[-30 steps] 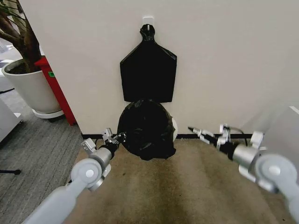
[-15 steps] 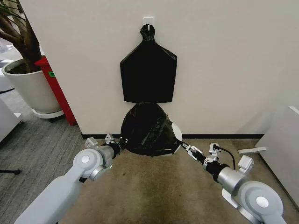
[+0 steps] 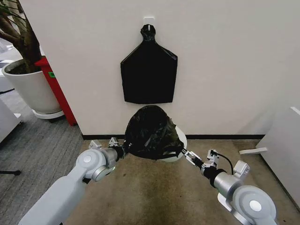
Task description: Place the garbage bag over the trash bin.
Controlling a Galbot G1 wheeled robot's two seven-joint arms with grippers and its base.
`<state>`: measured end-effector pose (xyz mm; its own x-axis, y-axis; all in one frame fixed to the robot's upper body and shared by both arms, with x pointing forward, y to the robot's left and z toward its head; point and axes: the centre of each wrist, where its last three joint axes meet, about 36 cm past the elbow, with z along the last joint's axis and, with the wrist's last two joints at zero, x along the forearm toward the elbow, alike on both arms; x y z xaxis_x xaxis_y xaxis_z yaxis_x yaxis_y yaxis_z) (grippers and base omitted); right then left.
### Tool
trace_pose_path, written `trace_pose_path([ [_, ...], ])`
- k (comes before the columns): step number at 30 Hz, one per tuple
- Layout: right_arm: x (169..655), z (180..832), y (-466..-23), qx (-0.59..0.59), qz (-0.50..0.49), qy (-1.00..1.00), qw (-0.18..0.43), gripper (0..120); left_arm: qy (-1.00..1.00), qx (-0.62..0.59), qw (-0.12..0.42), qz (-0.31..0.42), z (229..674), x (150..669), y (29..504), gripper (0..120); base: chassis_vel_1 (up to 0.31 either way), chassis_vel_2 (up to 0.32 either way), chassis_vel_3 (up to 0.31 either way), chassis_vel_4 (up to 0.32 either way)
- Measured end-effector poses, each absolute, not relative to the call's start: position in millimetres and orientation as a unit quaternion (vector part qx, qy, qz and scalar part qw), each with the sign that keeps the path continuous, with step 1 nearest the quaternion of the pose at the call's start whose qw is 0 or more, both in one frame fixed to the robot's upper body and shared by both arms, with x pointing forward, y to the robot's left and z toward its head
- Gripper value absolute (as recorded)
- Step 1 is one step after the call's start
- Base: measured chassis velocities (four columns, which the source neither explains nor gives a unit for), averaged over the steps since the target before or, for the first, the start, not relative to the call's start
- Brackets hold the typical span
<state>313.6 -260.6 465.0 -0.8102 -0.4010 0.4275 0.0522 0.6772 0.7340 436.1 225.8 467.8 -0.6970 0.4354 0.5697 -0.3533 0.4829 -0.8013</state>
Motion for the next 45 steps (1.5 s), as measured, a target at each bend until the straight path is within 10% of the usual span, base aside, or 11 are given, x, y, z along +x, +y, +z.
trace_pose_path([
  [32,291.0,449.5,-267.5,0.055,-0.359,-0.879,0.308,100,-0.809,-0.033,0.368,0.457,482.4,434.0,211.9,1,0.000,0.000,0.000,0.000],
  [45,295.7,556.4,-254.5,0.165,-0.169,-0.962,0.137,100,-0.926,-0.025,0.287,0.244,467.4,429.1,196.1,1,0.000,0.000,0.000,0.000],
])
